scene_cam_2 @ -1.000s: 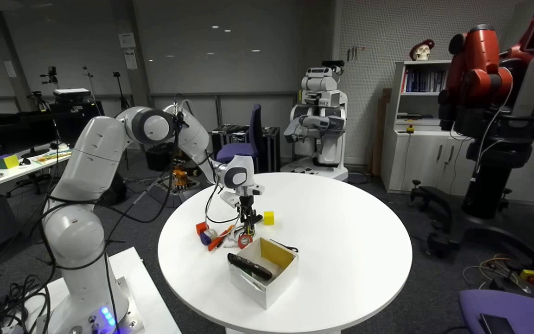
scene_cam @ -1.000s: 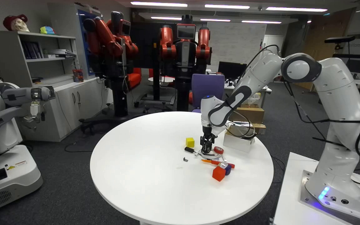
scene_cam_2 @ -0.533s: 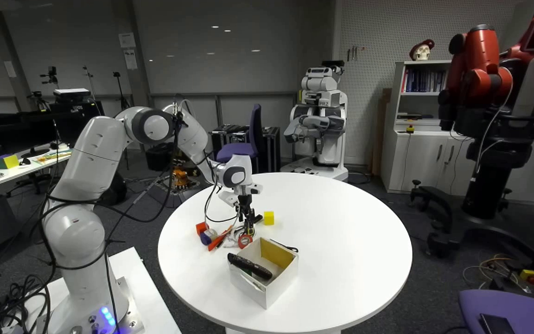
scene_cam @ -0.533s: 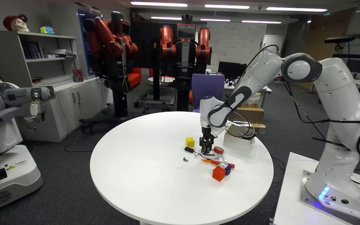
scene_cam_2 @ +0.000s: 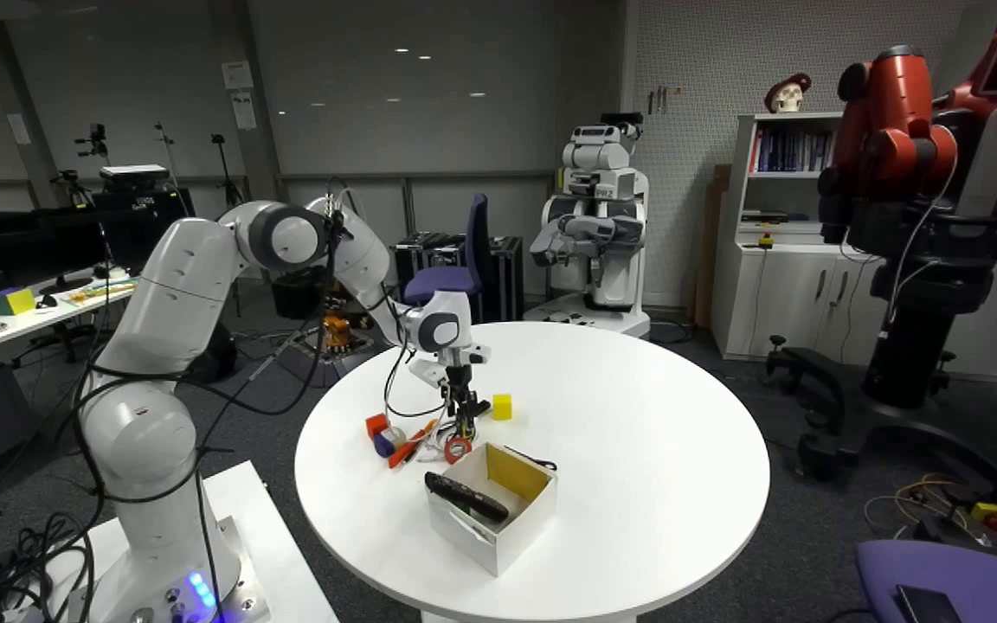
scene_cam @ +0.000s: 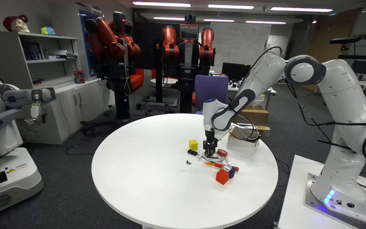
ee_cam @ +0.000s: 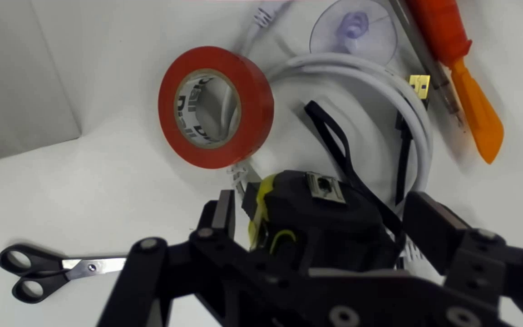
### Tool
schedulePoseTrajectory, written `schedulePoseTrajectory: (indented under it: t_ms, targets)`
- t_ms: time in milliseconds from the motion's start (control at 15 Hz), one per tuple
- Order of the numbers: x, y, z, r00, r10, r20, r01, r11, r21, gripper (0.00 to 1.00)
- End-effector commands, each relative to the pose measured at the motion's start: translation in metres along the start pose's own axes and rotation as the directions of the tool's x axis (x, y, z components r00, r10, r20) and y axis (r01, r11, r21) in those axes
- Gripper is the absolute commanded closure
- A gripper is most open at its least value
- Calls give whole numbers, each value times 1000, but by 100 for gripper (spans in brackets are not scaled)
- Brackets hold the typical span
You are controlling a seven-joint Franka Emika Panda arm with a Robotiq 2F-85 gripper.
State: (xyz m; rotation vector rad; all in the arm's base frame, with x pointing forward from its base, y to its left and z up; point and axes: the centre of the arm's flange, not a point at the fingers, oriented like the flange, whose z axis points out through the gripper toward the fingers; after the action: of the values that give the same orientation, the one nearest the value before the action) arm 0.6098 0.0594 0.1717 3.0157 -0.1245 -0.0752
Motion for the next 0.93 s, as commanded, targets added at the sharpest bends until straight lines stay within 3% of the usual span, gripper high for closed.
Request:
schedulePoseTrajectory:
  t_ms: [0, 600, 733, 867]
  targets:
    - [4, -1, 0, 999, 5, -38, -6, 1000, -20, 0]
    - [9, 0, -2, 998, -3, -65, 3, 1000, -12, 0]
    - [8, 1, 0, 999, -6, -53, 5, 1000, -15, 28]
    - [9, 2, 1, 999, -4, -43, 3, 1000, -17, 43]
